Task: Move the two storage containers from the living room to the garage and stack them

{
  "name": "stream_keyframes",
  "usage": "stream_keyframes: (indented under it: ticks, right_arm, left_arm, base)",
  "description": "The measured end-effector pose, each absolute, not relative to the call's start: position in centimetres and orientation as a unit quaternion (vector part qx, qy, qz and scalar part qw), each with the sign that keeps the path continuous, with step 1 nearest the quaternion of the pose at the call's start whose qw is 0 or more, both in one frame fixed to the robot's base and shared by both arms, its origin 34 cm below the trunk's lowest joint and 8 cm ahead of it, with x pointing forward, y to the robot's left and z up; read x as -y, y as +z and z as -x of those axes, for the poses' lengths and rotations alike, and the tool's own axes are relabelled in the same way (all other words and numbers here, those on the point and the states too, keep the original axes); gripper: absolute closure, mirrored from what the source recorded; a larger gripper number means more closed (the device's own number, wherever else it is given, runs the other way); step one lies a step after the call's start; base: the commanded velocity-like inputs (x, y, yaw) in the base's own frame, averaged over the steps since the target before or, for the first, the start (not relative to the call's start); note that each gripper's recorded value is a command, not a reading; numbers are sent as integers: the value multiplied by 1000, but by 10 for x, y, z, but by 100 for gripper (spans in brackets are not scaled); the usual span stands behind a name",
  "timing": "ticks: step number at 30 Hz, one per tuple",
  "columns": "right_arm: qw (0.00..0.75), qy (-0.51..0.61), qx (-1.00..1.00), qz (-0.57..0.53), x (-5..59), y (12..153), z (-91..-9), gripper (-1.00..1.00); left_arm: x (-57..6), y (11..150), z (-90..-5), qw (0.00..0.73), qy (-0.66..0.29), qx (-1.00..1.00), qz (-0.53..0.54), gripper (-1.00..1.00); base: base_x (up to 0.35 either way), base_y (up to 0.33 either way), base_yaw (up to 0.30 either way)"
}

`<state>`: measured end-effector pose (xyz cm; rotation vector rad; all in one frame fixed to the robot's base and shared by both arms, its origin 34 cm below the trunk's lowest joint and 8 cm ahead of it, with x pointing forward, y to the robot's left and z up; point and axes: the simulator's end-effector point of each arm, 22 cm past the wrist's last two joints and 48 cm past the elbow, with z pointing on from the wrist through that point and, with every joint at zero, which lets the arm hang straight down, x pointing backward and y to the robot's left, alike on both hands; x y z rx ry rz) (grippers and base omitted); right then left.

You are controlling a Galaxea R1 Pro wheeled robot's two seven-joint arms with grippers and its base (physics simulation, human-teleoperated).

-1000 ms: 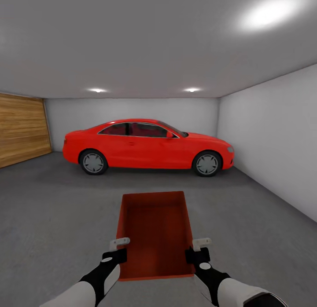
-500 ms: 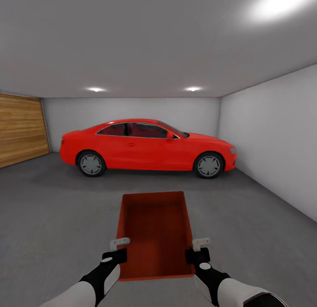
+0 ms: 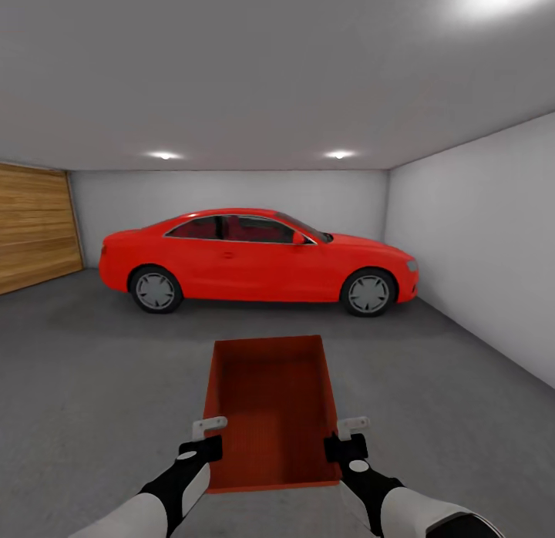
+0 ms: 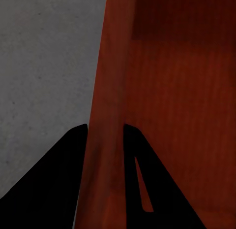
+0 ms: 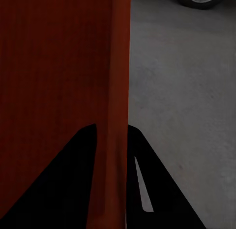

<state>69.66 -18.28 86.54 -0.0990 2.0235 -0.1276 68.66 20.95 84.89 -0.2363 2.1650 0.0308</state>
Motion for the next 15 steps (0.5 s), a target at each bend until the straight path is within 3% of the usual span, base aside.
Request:
stream_keyframes:
  ticks: [15]
  right_arm:
    - [529,-53,-846,39,183,866,-697,100]
  left_arm:
    - [-209,850,-687,465,13,-880,95,100]
  base:
    - [321,0,0]
